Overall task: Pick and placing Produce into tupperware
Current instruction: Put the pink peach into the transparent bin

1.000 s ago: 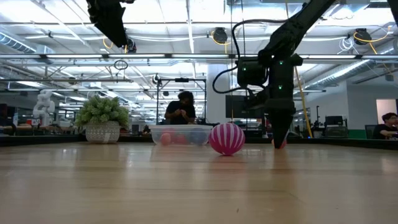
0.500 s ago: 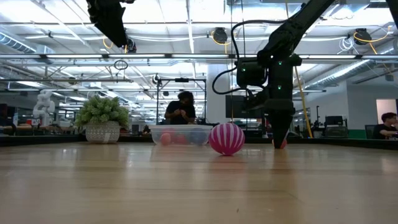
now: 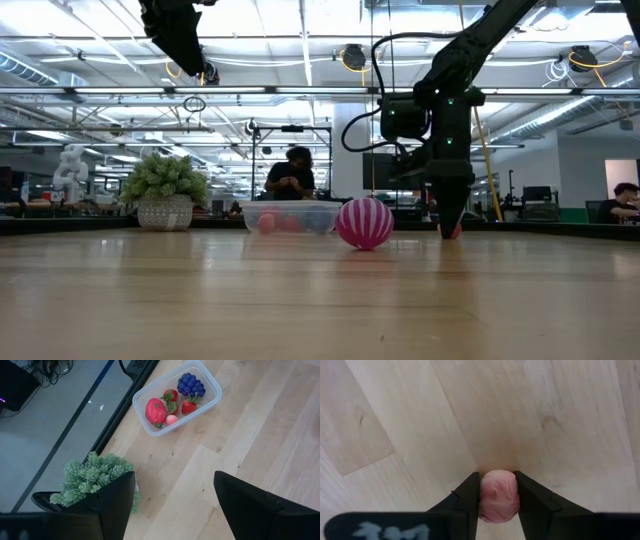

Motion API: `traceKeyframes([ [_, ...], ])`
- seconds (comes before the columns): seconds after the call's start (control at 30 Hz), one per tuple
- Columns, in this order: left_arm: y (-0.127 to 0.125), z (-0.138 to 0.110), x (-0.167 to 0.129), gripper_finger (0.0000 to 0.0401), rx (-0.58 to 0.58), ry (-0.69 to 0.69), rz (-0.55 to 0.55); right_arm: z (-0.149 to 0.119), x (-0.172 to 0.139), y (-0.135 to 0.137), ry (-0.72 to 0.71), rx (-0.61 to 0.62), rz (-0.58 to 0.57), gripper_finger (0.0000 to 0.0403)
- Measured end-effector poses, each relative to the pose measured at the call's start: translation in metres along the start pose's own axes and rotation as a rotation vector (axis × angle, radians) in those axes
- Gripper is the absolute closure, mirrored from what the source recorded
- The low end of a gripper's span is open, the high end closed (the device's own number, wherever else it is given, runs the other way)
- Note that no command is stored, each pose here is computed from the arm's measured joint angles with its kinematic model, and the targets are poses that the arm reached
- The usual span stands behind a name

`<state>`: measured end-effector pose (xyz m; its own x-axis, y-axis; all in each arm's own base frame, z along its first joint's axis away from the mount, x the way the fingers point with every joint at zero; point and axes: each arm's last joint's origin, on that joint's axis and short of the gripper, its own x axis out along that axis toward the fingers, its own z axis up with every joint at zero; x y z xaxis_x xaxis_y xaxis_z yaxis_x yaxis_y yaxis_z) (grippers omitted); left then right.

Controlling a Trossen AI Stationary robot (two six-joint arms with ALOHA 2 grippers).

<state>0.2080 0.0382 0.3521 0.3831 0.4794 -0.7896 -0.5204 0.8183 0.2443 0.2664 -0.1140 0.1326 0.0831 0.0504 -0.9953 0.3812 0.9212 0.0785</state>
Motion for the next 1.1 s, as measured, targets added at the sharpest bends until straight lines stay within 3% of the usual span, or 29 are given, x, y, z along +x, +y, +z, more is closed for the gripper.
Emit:
traceKeyframes([
  [0.5,0.0,0.0,0.0,0.0127,0.011,0.002,0.001,0.017,-0.042,0.004,-0.12,-0.027,0.005,0.0308],
  [0.77,0.001,0.0,0.0,0.0127,0.055,-0.004,0.03,0.046,-0.069,0.011,-0.339,-0.066,0.027,0.0309],
  [1.1,0.003,0.0,0.0,0.0128,0.107,-0.013,0.082,0.087,-0.121,0.04,-0.698,-0.253,0.039,0.0307],
])
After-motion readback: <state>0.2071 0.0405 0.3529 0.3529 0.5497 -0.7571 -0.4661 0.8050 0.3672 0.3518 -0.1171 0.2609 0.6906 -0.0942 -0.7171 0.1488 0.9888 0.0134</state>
